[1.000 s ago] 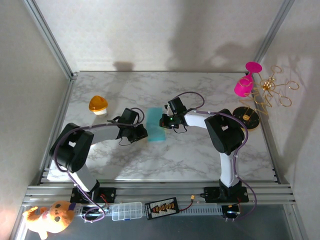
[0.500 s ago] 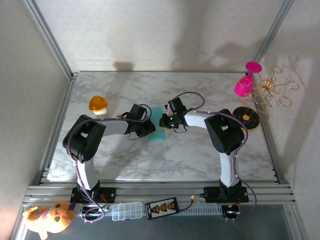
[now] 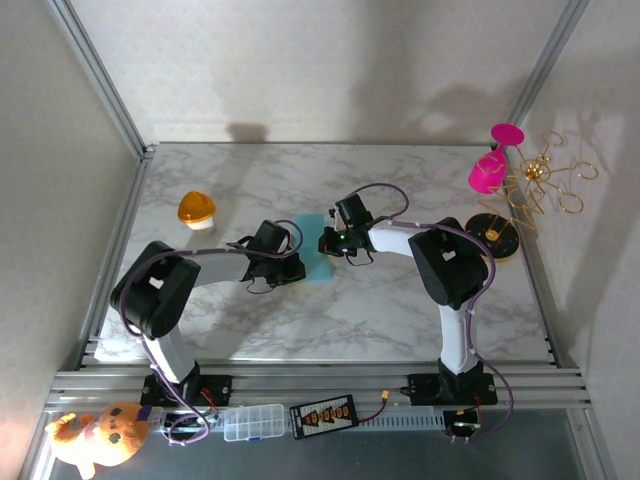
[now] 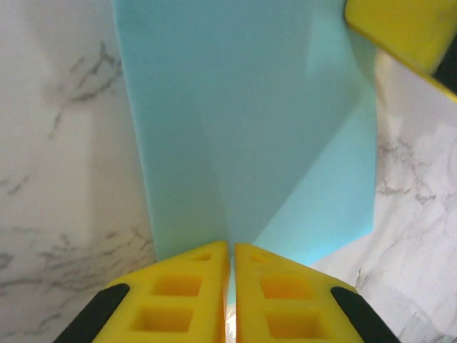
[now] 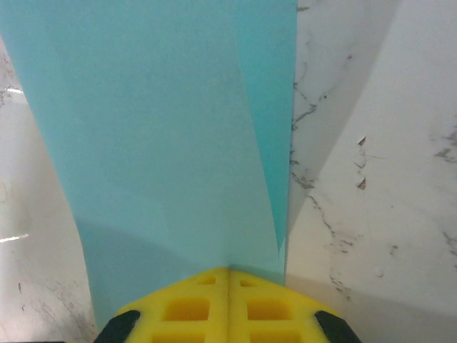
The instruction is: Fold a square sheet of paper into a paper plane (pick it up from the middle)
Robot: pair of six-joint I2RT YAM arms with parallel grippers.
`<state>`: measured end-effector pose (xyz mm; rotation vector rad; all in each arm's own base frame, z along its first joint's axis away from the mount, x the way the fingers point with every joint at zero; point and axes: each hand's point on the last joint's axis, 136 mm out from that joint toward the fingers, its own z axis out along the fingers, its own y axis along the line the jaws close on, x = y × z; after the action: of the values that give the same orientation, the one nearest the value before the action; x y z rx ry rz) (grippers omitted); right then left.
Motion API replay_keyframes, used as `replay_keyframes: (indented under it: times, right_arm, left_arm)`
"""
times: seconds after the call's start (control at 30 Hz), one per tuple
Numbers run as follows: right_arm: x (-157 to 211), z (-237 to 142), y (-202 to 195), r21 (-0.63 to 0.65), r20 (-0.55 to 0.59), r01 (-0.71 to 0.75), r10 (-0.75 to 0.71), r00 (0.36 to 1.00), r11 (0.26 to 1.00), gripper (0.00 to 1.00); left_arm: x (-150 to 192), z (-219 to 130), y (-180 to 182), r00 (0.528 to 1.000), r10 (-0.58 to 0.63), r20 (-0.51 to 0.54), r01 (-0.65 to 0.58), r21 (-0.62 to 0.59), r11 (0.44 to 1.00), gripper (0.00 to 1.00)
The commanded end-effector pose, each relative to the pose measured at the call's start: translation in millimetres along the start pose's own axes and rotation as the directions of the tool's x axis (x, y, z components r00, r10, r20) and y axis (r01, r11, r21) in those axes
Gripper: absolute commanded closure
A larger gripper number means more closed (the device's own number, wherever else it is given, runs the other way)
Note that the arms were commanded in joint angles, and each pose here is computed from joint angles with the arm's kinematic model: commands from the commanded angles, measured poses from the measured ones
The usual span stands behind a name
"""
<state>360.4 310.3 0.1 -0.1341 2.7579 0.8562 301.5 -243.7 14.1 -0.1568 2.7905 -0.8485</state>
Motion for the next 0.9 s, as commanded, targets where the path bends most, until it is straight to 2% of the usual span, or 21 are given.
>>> replay_keyframes:
  times: [0.0,0.1,0.17,0.23,0.3,0.4,0.6,0.73,0.87]
  right_arm:
    - [115,26,-148,0.496,-0.242,-0.056,0.201,0.949,0.866,1.00]
    - [116,26,-149,0.498,-0.243,-0.056,0.201,0.949,0.866,1.00]
    - [117,26,-149,0.499,-0.245,-0.054,0.200,0.949,0.865,1.00]
    - [117,25,-150,0.502,-0.244,-0.053,0.200,0.949,0.863,1.00]
    - [118,25,-151,0.505,-0.242,-0.053,0.200,0.950,0.862,1.00]
    - [116,26,-150,0.502,-0.240,-0.054,0.199,0.950,0.863,1.00]
    - [116,26,-150,0.502,-0.242,-0.051,0.198,0.950,0.863,1.00]
    - [116,25,-150,0.503,-0.249,-0.044,0.193,0.949,0.863,1.00]
    - [119,25,-152,0.505,-0.252,-0.043,0.195,0.948,0.862,1.00]
  left_arm:
    - [52,-4,40,0.989,-0.027,-0.147,0.006,-0.142,0.990,0.89]
    - [56,-11,42,0.988,-0.023,-0.153,0.000,-0.146,0.989,0.89]
    - [46,-18,27,0.993,-0.010,-0.119,-0.003,-0.108,0.994,0.89]
    - [23,-31,-9,0.999,0.008,-0.039,-0.008,0.005,1.000,0.87]
    - [-3,-44,-35,0.998,0.025,0.053,-0.029,0.067,0.997,0.87]
    - [-38,-50,-51,0.987,0.032,0.158,-0.043,0.067,0.997,0.86]
    - [-70,-19,-31,0.983,0.002,0.186,0.001,-0.015,1.000,0.88]
    - [-72,-1,-16,0.988,-0.003,0.155,0.009,-0.040,0.999,0.88]
    - [-59,10,5,0.993,-0.028,0.115,0.035,-0.064,0.997,0.88]
